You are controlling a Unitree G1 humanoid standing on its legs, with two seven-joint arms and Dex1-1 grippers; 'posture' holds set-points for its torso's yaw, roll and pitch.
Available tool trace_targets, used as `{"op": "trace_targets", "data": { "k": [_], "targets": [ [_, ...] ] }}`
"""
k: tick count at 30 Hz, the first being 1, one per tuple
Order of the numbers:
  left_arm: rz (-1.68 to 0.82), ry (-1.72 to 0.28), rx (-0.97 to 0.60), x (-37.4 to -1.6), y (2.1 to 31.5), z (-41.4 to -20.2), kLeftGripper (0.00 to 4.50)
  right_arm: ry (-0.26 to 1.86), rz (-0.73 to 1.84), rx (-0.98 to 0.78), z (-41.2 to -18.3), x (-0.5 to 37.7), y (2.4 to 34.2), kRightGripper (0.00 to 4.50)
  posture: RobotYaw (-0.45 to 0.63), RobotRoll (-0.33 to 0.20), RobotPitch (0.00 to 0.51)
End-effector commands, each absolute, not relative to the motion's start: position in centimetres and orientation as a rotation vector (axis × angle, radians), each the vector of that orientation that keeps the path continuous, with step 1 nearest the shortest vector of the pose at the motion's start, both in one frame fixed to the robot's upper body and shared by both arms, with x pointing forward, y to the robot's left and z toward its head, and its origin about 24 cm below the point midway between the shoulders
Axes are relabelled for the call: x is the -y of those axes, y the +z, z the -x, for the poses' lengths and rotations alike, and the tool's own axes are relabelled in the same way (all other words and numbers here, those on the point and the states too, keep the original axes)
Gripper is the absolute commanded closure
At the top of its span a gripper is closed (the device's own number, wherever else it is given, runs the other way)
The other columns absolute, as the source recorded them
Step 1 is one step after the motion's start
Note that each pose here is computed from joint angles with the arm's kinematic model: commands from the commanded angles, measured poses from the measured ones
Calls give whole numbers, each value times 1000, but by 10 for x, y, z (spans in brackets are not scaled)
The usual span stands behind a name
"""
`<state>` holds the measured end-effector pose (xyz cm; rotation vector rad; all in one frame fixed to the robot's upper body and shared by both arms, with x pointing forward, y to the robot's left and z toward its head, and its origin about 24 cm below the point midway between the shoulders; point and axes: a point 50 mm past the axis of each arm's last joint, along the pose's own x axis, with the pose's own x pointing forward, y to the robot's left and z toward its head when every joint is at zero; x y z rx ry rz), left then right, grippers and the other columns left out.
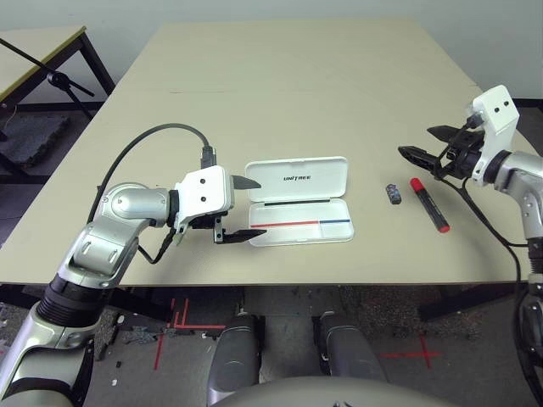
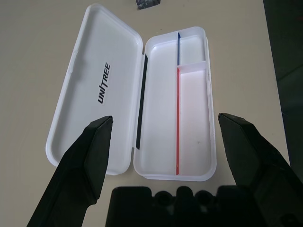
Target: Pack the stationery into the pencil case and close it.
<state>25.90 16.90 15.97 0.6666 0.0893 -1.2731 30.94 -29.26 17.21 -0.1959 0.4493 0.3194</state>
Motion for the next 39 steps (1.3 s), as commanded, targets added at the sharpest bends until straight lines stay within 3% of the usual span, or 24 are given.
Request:
{"op": "trace_targets", "data": {
  "k": [1,12,39],
  "targets": [
    [-678,-1308,-88,-164,158,-261,20,273,175,-576,-302,295,171,0,-57,0,83],
    [-683,-1323,-56,-156,165,-267,20,194,157,-713,-290,313,167,0,-78,0,78],
    [-688,-1288,-71,-160,162,-262,20,233,93,-881,-299,299,107,0,-11,0,78]
  ]
}}
